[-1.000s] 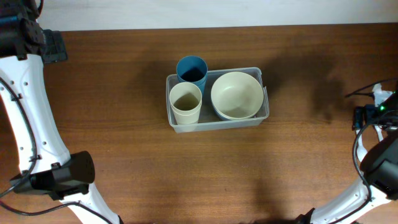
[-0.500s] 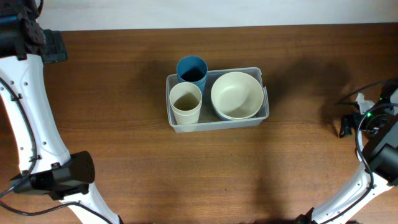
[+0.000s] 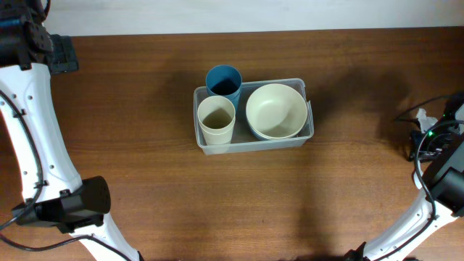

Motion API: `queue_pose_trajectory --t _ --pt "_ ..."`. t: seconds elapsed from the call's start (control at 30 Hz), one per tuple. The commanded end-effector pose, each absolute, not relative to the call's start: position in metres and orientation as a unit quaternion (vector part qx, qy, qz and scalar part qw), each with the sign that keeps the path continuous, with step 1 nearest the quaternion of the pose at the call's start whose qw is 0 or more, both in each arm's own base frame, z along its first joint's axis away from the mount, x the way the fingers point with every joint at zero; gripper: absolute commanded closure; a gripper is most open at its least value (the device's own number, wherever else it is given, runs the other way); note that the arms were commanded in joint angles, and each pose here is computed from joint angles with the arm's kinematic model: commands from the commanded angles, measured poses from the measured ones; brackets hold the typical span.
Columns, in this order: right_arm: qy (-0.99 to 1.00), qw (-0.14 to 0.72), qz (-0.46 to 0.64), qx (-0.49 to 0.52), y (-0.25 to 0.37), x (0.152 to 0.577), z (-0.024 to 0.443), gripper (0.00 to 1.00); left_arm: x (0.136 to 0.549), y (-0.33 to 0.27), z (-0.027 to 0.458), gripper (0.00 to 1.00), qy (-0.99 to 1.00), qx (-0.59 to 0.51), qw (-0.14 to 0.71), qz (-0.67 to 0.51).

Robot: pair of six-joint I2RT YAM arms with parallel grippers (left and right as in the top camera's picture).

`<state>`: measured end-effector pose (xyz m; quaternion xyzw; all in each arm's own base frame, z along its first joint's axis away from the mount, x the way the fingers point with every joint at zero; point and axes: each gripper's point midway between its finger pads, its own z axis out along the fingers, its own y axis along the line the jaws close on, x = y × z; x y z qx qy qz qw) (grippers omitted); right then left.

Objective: Pack container
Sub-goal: 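Move the right gripper over the white spoon and fork, then lower the right gripper and grasp the white spoon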

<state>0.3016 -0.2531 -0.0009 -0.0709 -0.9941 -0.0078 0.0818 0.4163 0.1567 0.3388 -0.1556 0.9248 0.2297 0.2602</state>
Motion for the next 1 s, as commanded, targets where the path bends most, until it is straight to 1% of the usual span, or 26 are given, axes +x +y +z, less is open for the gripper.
queue_pose_trajectory --t 0.0,0.03,0.27,0.4,0.6,0.7,0.8,0.83,0.87,0.9,0.97 --pt "-0.991 0.105 -0.014 -0.087 -0.249 0.295 -0.016 0.9 0.415 0.162 0.342 0.0 0.921 -0.163 0.263 0.237" --pt "-0.99 0.106 -0.013 -0.091 -0.249 0.295 -0.016 0.96 0.415 0.162 0.342 0.0 0.921 -0.163 0.263 0.237" --pt "-0.988 0.105 -0.011 -0.112 -0.249 0.296 -0.015 0.96 0.415 0.162 0.342 0.0 0.921 -0.163 0.263 0.237" --pt "-0.988 0.099 -0.006 -0.115 -0.249 0.306 -0.001 0.96 0.415 0.162 0.342 0.0 0.921 -0.163 0.263 0.237" --pt "-0.991 0.062 0.013 -0.121 -0.243 0.346 0.055 0.96 0.415 0.162 0.342 0.0 0.921 -0.163 0.263 0.237" --pt "-0.993 0.047 0.021 -0.105 -0.23 0.363 0.087 0.96 0.415 0.162 0.342 0.0 0.921 -0.163 0.263 0.237" --pt "-0.995 0.031 0.035 -0.091 -0.218 0.378 0.108 0.96 0.415 0.162 0.342 0.0 0.921 -0.163 0.263 0.237" --pt "-0.995 0.03 0.043 -0.088 -0.219 0.38 0.11 0.81 0.415 0.162 0.342 0.0 0.921 -0.163 0.263 0.237" --pt "-0.995 0.032 0.049 -0.086 -0.219 0.379 0.11 0.58 0.415 0.162 0.342 0.0 0.921 -0.163 0.263 0.237" --pt "-0.994 0.036 0.051 -0.087 -0.221 0.378 0.107 0.45 0.415 0.162 0.342 0.0 0.921 -0.163 0.263 0.237" --pt "-0.993 0.046 0.048 -0.1 -0.227 0.371 0.097 0.42 0.415 0.162 0.342 0.0 0.921 -0.163 0.263 0.237"
